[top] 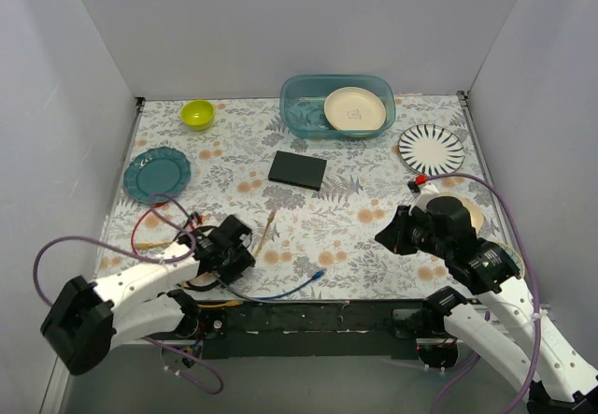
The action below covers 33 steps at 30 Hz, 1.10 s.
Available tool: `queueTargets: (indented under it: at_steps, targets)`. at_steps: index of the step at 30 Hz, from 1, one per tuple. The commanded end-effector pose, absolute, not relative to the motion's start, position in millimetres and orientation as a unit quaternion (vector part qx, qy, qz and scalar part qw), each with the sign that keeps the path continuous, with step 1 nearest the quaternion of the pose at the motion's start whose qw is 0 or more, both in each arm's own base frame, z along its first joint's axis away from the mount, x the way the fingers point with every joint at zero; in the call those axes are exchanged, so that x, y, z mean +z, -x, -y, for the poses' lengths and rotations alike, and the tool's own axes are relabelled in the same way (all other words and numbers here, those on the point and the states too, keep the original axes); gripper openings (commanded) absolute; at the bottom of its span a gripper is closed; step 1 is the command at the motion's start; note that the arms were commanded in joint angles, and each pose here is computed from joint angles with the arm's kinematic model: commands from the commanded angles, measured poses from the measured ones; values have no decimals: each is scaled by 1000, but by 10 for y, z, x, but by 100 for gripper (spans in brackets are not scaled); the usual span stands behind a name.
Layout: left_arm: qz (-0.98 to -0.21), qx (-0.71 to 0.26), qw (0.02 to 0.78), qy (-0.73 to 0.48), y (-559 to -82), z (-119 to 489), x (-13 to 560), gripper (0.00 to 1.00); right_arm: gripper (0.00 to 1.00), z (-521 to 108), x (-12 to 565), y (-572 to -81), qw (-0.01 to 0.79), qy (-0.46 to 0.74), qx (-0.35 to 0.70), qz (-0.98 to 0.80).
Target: Pull the plug from the switch port
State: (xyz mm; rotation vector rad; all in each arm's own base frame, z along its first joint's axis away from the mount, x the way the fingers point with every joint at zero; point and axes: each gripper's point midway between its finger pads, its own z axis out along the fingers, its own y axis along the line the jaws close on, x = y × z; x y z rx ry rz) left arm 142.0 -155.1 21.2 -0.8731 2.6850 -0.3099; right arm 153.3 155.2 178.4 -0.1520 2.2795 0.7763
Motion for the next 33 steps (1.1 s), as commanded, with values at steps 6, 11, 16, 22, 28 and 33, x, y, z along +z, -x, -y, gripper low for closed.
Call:
queueTargets:
  at_steps: [6,11,16,22,28,33]
  targets:
    - [-846,5,173,505,-1421,661,215,43,16,-1628,1712,-1362,329,83,324,-883]
    - [-840,-1,250,482,-2043,735,900,44,16,-1607,1848,-1451,354,91,307,-879]
    - [-817,-20,351,458,-2672,795,1732,59,18,-1647,1989,-1629,379,92,297,-872]
    - [-839,-130,403,343,-3690,1590,2048,56,19,-1794,1912,-1962,382,84,276,-878]
    - [-848,-147,382,336,-4428,1922,1705,53,2,-2007,1760,-2460,375,65,244,-892]
    - [-828,-129,342,425,-4825,1460,1180,48,1,-2211,1639,-3022,373,37,235,-897]
